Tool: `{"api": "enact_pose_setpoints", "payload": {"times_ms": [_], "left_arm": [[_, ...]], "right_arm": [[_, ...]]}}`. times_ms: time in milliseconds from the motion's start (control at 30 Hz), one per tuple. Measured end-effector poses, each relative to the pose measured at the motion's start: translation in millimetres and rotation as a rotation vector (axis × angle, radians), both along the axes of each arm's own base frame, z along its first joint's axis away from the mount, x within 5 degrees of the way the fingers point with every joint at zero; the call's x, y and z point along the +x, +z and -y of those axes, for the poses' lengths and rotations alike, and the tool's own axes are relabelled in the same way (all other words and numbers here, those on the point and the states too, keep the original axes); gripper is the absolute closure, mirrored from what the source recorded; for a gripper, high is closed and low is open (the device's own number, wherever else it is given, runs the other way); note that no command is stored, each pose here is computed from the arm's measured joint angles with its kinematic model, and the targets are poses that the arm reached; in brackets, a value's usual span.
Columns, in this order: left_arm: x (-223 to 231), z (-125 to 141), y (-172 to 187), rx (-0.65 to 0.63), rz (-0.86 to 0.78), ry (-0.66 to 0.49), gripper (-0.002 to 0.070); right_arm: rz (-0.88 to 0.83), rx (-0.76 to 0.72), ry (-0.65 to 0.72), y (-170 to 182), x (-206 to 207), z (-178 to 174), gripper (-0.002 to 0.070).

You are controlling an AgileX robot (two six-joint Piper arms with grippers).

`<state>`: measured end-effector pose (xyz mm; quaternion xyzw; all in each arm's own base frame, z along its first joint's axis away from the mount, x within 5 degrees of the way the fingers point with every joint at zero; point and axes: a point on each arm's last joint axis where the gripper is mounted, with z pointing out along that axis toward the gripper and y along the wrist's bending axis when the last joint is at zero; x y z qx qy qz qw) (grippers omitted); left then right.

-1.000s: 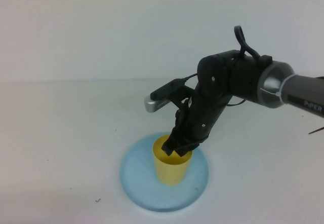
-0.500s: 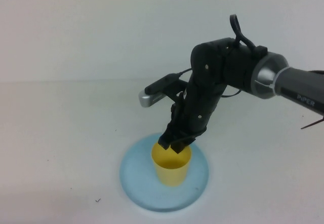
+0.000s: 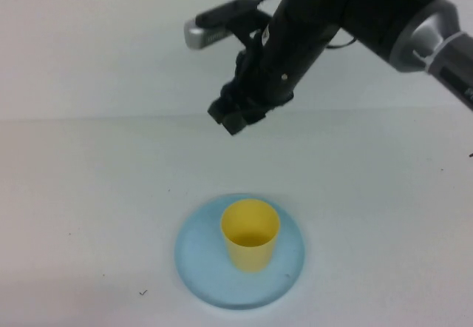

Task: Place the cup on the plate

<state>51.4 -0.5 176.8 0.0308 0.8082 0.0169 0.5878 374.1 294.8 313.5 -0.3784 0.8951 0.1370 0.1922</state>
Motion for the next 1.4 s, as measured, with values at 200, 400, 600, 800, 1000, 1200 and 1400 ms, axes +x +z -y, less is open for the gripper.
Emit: {"api": "enact_pose_setpoints", "payload": {"times_ms": [200, 400, 600, 800, 1000, 1200, 1400], "left_arm": [[0, 0, 0, 0.0, 0.0, 0.0, 0.0675], [0, 0, 0, 0.0, 0.0, 0.0, 0.0675], [0, 0, 0, 0.0, 0.0, 0.0, 0.0675], [0, 0, 0, 0.0, 0.0, 0.0, 0.0675], [0, 0, 0, 0.0, 0.0, 0.0, 0.0675], [0, 0, 0, 0.0, 0.0, 0.0, 0.0675], [0, 0, 0, 0.0, 0.0, 0.001, 0.0675]], "right_arm": [[0.166, 0.148, -0.038, 68, -5, 4, 0.0504], [0.308, 0.292, -0.092, 137, -28, 22, 0.0659], [0.475, 0.267, -0.156, 182, -50, 54, 0.0671], [0.516, 0.249, -0.176, 189, -53, 61, 0.0673], [0.571, 0.095, -0.242, 169, -29, 61, 0.0674], [0.604, 0.056, -0.274, 174, -30, 72, 0.0674], [0.865, 0.119, -0.336, 238, -84, 135, 0.0674]]}}
